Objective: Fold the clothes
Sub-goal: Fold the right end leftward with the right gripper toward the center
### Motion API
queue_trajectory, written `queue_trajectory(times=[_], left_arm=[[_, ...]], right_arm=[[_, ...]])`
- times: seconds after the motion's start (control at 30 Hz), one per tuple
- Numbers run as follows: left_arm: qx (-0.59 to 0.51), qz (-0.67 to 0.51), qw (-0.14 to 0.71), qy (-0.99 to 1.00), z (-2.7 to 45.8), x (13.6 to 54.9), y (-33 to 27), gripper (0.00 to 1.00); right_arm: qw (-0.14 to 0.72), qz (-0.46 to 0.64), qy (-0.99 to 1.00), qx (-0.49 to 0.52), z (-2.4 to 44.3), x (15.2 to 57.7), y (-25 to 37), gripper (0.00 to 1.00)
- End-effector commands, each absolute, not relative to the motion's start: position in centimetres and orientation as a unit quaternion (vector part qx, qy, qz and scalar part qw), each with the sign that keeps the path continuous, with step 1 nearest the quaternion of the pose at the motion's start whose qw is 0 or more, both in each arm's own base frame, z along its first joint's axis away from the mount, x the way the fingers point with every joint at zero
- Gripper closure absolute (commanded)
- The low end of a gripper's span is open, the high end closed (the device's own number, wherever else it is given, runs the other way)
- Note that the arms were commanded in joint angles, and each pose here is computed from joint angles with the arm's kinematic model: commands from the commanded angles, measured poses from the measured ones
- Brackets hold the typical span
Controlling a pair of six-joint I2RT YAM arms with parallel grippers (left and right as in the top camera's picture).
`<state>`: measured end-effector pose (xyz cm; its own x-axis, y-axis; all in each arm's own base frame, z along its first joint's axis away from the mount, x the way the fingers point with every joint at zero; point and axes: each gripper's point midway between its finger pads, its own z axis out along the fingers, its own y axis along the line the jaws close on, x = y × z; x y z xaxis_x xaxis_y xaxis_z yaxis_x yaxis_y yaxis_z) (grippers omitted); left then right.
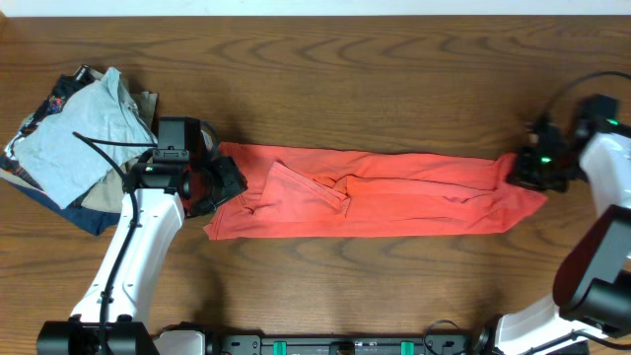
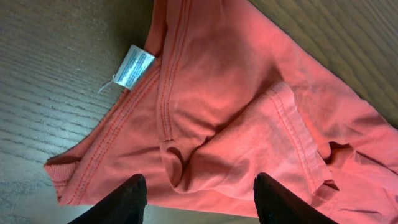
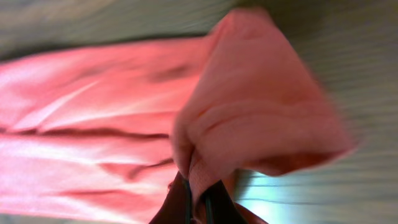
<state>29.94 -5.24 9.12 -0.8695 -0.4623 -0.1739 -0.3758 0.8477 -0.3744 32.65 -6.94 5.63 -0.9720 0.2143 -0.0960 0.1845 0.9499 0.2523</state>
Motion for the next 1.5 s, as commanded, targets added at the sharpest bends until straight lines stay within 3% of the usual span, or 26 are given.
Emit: queue_trajectory(times=[0.0,0.43,0.93,1.07,1.17,1.2,1.27,1.37,1.47], left_arm=[[-0.214,-0.161,0.133,0.954,9.2,30.0,-5.0,0.43],[-0.215,-0.159,0.124,0.956,9.1,29.6,-5.0,0.43],[-0.215,-0.158,0.122,0.956,9.0,29.4,-5.0,0.43],[-0.216,-0.158,0.122,0.956,9.0,29.5,-5.0,0.42],[-0.216,-0.158,0.122,0.956,9.0,29.5,-5.0,0.43],[-0.216,-0.158,0.122,0.956,9.0,29.5,-5.0,0.43],[-0.215,-0.158,0.122,0.956,9.0,29.5,-5.0,0.43],[-0.216,-0.158,0.122,0.956,9.0,29.5,-5.0,0.42],[-0.215,-0.158,0.122,0.956,9.0,29.5,-5.0,0.43]], right_arm=[[0.055,0.135,0.986,0.074,6.6,33.2,-2.8,0.99],[0.017,0.149,0.989,-0.011,6.6,32.0,10.6,0.99],[0.033,0.16,0.985,-0.051,6.6,31.6,16.3,0.98],[0.036,0.173,0.982,-0.066,6.8,31.5,17.5,0.9],[0.032,0.214,0.971,-0.098,7.4,30.9,19.2,0.7],[0.031,0.228,0.966,-0.114,7.6,30.7,19.8,0.67],[0.035,0.238,0.96,-0.141,7.8,30.6,20.2,0.67],[0.051,0.19,0.971,-0.134,7.1,31.5,18.5,0.75],[0.063,0.114,0.988,-0.083,6.4,32.5,15.5,0.73]])
